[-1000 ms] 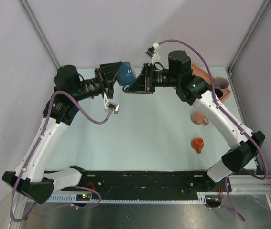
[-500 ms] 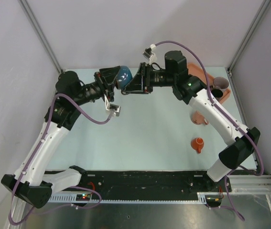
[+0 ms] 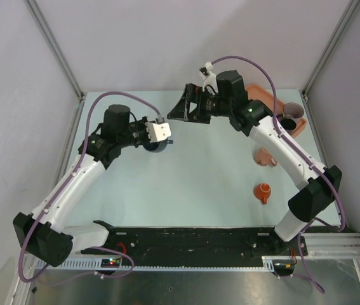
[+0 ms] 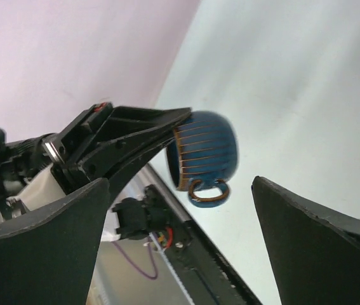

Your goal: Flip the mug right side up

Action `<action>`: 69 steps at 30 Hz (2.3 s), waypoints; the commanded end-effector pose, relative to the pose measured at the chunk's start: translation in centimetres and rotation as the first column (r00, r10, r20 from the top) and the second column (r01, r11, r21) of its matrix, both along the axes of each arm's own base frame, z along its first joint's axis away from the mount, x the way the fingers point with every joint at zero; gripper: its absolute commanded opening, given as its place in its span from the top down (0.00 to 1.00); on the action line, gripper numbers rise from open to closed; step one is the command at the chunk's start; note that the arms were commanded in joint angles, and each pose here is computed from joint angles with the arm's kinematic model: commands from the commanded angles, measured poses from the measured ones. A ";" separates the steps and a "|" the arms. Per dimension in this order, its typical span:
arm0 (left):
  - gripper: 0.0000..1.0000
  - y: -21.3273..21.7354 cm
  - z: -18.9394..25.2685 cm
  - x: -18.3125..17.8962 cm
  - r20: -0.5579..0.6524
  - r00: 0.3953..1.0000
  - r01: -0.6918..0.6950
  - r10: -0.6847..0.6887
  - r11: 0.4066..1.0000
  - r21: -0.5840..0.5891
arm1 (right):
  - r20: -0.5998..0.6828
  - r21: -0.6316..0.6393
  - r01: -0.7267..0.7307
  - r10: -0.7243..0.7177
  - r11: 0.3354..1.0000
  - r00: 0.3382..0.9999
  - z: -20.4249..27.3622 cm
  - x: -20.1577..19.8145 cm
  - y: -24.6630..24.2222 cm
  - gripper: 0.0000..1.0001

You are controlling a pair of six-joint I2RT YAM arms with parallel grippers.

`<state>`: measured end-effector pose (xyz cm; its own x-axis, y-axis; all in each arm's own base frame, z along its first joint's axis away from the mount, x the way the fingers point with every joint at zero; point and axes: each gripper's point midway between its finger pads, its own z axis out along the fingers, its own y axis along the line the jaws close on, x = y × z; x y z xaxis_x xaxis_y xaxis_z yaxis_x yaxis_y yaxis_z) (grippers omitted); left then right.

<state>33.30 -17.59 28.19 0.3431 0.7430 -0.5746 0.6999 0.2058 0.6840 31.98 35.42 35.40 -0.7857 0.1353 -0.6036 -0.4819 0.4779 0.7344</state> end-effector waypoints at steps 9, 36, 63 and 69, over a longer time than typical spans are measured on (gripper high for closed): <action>1.00 5.1 -3.8 -0.8 -0.616 0.517 -0.836 0.595 0.504 -0.215 | 0.206 -0.344 0.298 -0.238 0.891 0.949 -6.1 0.7 -2.5 0.01; 1.00 3.7 0.0 1.1 -0.725 0.421 -0.905 0.546 0.306 -0.295 | 0.324 -0.574 0.293 -0.116 0.765 0.939 -11.6 2.7 5.4 0.33; 0.00 7.9 8.1 3.3 -0.559 0.611 -0.784 0.560 0.327 -0.528 | 0.258 -0.569 0.503 -0.440 0.650 0.860 -13.5 21.5 -12.7 1.00; 0.00 9.8 3.9 2.2 -0.581 0.549 -0.831 0.600 0.316 -0.459 | 0.282 -0.517 0.621 -0.568 0.589 0.773 -15.3 28.7 -19.9 1.00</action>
<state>35.91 -8.98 33.49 -0.3685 -0.0113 -0.9296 0.1598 0.9843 -0.0753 56.80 17.93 18.61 -0.6801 0.1105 -0.7247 -0.0086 0.9873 0.1585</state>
